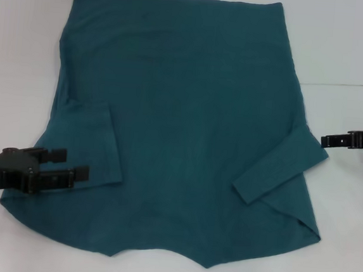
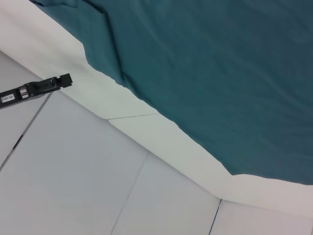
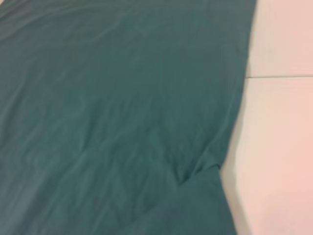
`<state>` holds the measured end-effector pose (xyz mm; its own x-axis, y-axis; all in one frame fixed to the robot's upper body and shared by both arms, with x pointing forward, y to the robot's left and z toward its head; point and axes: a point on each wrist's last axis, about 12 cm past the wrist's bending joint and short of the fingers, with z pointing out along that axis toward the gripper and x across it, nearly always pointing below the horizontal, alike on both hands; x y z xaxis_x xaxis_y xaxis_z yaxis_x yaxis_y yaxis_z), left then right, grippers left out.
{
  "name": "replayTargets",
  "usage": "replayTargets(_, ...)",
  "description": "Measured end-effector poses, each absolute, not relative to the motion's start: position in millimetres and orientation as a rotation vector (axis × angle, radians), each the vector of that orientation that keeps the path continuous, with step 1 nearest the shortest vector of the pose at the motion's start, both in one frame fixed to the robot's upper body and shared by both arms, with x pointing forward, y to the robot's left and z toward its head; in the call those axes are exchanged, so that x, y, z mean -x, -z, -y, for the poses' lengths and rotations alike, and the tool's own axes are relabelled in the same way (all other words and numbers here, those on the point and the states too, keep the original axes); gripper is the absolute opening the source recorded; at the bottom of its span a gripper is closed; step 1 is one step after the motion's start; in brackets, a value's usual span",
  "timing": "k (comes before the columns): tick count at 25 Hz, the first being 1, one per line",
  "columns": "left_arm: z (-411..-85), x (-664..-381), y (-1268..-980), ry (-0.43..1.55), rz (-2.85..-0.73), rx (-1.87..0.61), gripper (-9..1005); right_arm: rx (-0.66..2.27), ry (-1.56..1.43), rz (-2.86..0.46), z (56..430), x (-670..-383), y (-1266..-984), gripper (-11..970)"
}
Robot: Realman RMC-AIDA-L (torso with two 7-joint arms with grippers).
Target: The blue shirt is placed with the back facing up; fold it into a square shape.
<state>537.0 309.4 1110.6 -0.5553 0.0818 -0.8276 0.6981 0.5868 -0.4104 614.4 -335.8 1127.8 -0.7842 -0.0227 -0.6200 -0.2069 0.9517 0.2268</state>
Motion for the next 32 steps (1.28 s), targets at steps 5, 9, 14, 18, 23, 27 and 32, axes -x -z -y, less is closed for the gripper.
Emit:
replayTargets(5,-309,-536,-1109,0.964,-2.004,-0.628,859,0.122,-0.355,-2.432,338,-614,-1114,772)
replayTargets(9,-309,-535,-1108,0.961,-2.009,-0.625,859,0.107,-0.349,-2.419,337,-614,-1106,748)
replayTargets(14,-309,-535,-1107,0.958,-2.01,-0.621,859,0.104,-0.336,-2.403,334,-617,-1101,718)
replayTargets(18,-309,-535,-1107,0.957,-2.01,-0.622,859,0.099,-0.321,-2.394,331,-619,-1097,694)
replayTargets(23,-304,-534,-1108,0.98,-2.024,-0.7,859,0.101,-0.316,-2.406,327,-621,-1091,664)
replayTargets(27,-299,-535,-1106,0.994,-2.064,-0.758,859,0.099,-0.314,-2.408,325,-621,-1088,641)
replayTargets(32,-294,-538,-1104,0.998,-2.083,-0.775,860,0.096,-0.302,-2.408,323,-623,-1084,629)
